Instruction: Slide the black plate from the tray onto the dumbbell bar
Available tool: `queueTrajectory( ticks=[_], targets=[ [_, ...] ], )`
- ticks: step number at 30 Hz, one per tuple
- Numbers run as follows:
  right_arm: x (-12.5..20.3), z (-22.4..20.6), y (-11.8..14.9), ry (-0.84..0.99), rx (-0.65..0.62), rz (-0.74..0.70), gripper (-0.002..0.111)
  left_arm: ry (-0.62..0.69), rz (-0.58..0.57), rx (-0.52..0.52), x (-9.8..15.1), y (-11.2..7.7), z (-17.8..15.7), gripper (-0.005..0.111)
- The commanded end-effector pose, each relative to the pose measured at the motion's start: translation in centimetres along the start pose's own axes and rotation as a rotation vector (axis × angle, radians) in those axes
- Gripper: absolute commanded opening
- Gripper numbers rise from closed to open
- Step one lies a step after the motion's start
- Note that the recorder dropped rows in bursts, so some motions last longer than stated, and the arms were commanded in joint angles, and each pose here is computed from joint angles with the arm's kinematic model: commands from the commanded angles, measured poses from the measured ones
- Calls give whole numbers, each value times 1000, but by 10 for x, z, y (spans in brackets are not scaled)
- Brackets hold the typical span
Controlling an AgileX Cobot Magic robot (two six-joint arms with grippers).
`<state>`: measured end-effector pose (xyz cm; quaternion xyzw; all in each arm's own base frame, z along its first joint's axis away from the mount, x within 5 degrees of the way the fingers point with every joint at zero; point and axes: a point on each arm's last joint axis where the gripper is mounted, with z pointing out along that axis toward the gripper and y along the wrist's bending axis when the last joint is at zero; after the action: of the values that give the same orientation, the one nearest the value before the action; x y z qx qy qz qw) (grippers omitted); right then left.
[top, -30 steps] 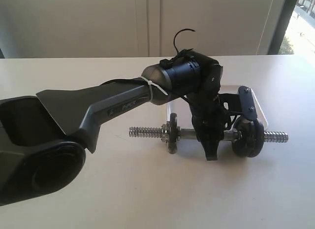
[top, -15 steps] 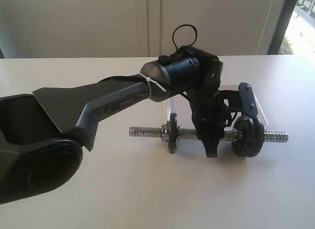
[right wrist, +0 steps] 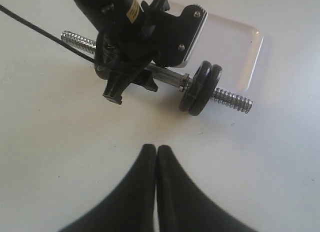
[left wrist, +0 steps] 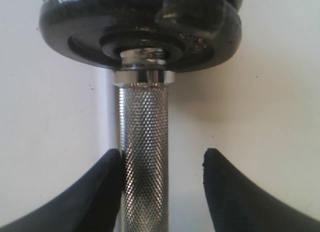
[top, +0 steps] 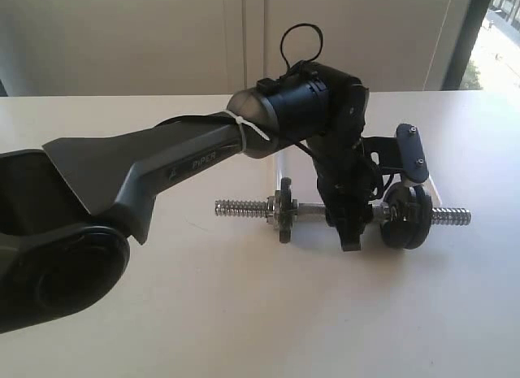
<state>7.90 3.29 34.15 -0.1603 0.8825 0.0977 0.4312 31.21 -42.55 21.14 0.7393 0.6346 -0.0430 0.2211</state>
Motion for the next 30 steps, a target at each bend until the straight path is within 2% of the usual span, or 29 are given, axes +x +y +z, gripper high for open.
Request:
queueTrajectory(
  ticks=[1,21,27,30],
  targets=[
    [-1,-1,-1,-17,6,3,1,14,-15,25,2,-2,2,54],
    [-1,-1,-1,-17,6,3,1,49,-27,-41,5,4,2,54],
    [-1,-1,-1,-16,11,0,1,45,-56,-50,3,5,-15,54],
    [0,-1,-1,-19,10,0,1,84,-55,-57,5,6,-29,54]
  ],
)
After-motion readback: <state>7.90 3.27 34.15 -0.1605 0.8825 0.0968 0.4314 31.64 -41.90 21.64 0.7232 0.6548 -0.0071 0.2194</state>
